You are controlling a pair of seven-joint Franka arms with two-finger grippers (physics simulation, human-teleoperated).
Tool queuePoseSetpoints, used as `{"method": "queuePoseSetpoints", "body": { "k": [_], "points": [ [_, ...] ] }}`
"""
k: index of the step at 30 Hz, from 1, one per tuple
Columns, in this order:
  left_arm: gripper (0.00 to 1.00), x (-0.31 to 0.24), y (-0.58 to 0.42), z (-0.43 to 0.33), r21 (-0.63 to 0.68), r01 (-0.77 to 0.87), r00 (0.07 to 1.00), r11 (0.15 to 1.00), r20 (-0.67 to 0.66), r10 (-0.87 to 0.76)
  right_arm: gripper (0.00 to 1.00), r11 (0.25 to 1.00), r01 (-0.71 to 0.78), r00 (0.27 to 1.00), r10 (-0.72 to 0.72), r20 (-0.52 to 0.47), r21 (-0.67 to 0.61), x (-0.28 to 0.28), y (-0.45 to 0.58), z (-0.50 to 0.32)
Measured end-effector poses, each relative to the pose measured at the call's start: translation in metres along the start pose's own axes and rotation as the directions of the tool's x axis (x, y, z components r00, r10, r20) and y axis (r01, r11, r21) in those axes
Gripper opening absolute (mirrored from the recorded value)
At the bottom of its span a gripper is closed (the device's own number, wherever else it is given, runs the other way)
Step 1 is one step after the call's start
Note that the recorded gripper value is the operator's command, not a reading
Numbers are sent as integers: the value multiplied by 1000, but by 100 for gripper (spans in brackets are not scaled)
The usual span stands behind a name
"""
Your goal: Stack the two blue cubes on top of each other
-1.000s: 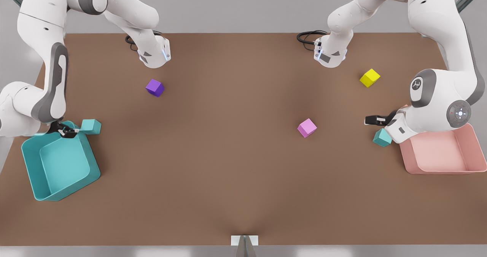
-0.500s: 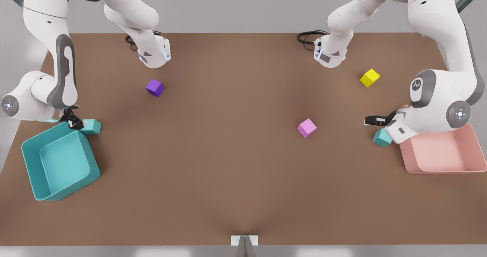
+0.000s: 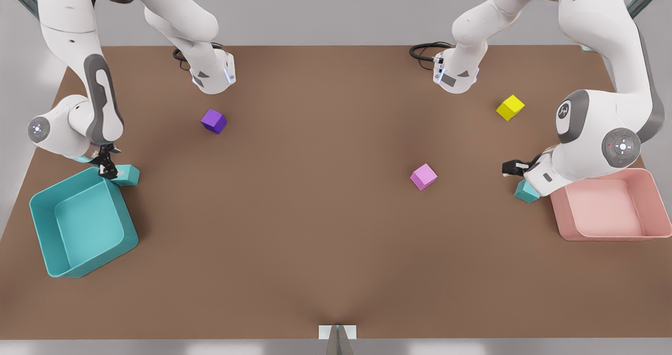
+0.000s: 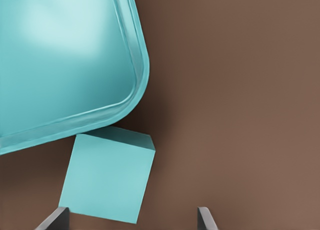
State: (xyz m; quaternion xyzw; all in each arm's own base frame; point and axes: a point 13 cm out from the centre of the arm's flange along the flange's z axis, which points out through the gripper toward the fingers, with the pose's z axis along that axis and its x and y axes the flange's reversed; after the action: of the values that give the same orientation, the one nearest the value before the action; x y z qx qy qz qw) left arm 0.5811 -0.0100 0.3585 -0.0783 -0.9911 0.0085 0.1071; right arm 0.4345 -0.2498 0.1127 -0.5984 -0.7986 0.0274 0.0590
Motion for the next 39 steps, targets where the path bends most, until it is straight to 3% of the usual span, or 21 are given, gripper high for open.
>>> {"method": "queuePoseSetpoints", "body": {
  "k": [16, 39],
  "points": [
    [100, -1, 1, 1, -2, 0, 1000, 1000, 2, 0, 97, 990, -130, 992, 129, -12, -56, -9, 18, 22],
    [100, -1, 1, 2, 0, 1, 1000, 1000, 0, -1, 99, 987, -158, 987, 157, -33, -12, -11, 24, 60]
  ]
}}
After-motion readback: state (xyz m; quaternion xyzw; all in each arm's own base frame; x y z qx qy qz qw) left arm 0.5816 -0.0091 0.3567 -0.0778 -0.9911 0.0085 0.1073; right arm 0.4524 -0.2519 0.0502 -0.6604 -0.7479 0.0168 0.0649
